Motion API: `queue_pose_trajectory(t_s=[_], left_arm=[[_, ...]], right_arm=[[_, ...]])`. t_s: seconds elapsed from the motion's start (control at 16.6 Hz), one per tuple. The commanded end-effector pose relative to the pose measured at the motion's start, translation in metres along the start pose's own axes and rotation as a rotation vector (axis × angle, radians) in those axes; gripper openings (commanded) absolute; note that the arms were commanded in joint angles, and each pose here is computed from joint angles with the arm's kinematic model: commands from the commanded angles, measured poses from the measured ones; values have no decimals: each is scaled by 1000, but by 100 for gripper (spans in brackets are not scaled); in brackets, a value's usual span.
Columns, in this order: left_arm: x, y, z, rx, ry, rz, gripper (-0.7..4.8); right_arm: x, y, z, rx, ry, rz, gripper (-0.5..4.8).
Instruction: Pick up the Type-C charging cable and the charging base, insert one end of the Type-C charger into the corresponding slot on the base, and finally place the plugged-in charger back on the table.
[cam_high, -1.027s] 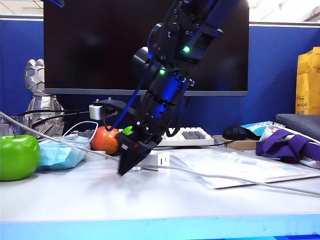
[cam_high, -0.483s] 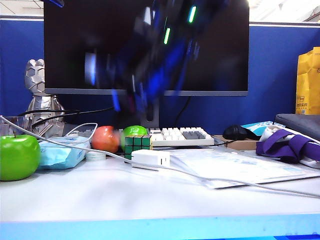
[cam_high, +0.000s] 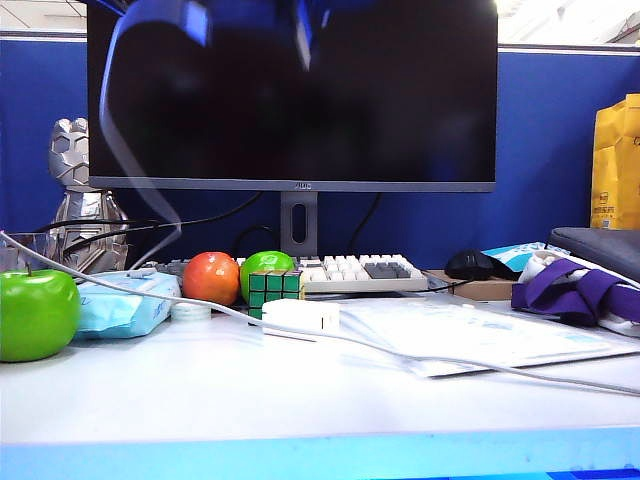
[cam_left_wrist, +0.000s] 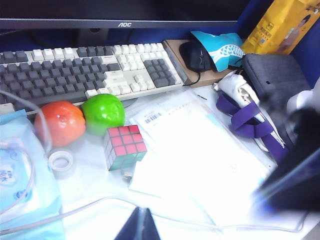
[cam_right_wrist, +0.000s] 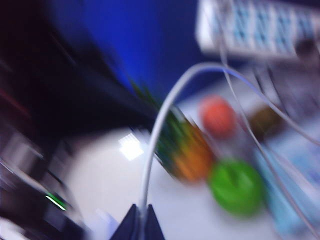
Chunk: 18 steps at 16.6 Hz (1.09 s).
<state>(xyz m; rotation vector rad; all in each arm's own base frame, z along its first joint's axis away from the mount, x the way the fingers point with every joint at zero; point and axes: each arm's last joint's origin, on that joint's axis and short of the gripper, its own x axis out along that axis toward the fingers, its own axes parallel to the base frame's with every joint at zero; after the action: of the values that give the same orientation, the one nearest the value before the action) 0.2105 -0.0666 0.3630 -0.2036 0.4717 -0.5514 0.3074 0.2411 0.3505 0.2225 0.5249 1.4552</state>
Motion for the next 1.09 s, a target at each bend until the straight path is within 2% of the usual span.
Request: queue_pose_trajectory(t_s=[0.06,0.12,0.3,0.54,0.66,0.79,0.91,1.09], left_arm=[[-2,-1,2,9,-13,-8,-5],[-2,-1,2,4,-16,-9,-5],[2,-4,5,-3,-33,-51,-5],[11,-5,2,-10,11,-128,-5],[17,-6,2,-36,29,-180,-5],[17,-10,10,-39,-34,-271,-5],[17,-11,17,-61,-92,-288,-5],[18,-12,19,-102,-100,-316,-5]], right_arm=[[-17,7,25,176,-107,143,-1],[-18,8,27,221,-115,156,-1],[-18,8,28,231,-121,161,-1],[-23,6,30,245,-122,167,-1],[-27,3,29,298,-121,158,-1],[-29,2,29,351,-105,178,-1],[-29,2,29,413,-87,197,-1],[-28,1,25,577,-39,210,-1]])
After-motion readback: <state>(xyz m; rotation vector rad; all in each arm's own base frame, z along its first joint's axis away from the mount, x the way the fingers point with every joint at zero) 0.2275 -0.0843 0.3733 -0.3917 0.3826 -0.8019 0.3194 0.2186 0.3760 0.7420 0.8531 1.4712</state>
